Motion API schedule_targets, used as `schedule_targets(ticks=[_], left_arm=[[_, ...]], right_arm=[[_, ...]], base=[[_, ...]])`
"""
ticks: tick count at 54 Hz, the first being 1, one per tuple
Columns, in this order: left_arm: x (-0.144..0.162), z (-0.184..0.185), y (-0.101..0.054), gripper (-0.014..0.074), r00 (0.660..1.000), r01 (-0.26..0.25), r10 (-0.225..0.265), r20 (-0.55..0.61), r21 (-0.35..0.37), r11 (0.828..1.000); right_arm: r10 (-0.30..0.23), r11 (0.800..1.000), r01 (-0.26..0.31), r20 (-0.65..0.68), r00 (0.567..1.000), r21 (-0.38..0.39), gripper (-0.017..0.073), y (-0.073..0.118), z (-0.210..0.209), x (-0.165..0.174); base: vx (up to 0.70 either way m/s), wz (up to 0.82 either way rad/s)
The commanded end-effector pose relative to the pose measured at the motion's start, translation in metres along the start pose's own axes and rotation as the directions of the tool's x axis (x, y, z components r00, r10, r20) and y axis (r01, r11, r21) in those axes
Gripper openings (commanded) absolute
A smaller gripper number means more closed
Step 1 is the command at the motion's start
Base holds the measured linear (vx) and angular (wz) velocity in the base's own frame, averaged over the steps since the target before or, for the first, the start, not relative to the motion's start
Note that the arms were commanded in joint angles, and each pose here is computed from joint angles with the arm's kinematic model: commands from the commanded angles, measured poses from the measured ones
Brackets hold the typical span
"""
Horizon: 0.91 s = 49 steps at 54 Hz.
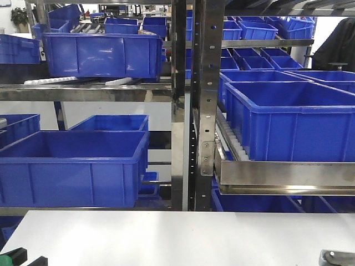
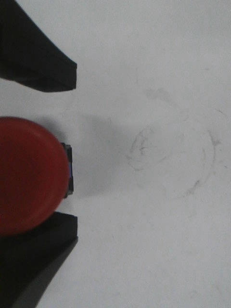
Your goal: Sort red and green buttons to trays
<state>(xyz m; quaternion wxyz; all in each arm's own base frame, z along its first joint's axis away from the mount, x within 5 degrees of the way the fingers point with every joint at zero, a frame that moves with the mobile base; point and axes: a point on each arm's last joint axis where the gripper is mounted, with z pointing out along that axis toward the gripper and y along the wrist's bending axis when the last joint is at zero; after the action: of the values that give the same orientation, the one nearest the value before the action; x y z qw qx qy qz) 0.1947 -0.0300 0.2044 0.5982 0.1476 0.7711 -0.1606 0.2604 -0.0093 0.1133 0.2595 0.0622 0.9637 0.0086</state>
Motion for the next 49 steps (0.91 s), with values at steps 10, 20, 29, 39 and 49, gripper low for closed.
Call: schedule_targets(ticks=[10,20,29,39,49], left_arm=[[-0.017,-0.001,-0.002,-0.0006,0.993,0.009,-0.012,0.115,0.022,1.0],[-0.017,-0.001,-0.002,-0.0006,0.993,0.009,-0.011,0.114,0.021,1.0],[-0.017,-0.001,-0.002,-0.0006,0.993,0.009,-0.011,0.114,0.021,1.0],[-0.017,-0.002,-0.002,-0.0006,0.992,0.008,-0.012,0.124,0.027,1.0],[-0.022,-0.002,-0.004,-0.0006,0.986,0.011,-0.019,0.166,0.048,0.999]], right_arm=[[-0.01,0.998,0.016,0.09,0.996,-0.059,0.0447,0.005,0.011,-0.012],[-0.001,0.999,0.005,0.074,0.997,-0.054,0.0284,0.004,0.013,-0.01],[-0.006,0.999,0.007,0.033,0.999,-0.032,0.0096,0.002,0.014,-0.006],[-0.006,1.0,0.007,0.052,0.999,-0.025,-0.0015,0.002,0.005,-0.01],[-0.011,1.0,0.016,0.17,0.985,-0.025,-0.0012,0.004,-0.03,-0.026]], base=[[0.0,0.0],[0.0,0.0],[0.0,0.0],[0.0,0.0],[0.0,0.0]])
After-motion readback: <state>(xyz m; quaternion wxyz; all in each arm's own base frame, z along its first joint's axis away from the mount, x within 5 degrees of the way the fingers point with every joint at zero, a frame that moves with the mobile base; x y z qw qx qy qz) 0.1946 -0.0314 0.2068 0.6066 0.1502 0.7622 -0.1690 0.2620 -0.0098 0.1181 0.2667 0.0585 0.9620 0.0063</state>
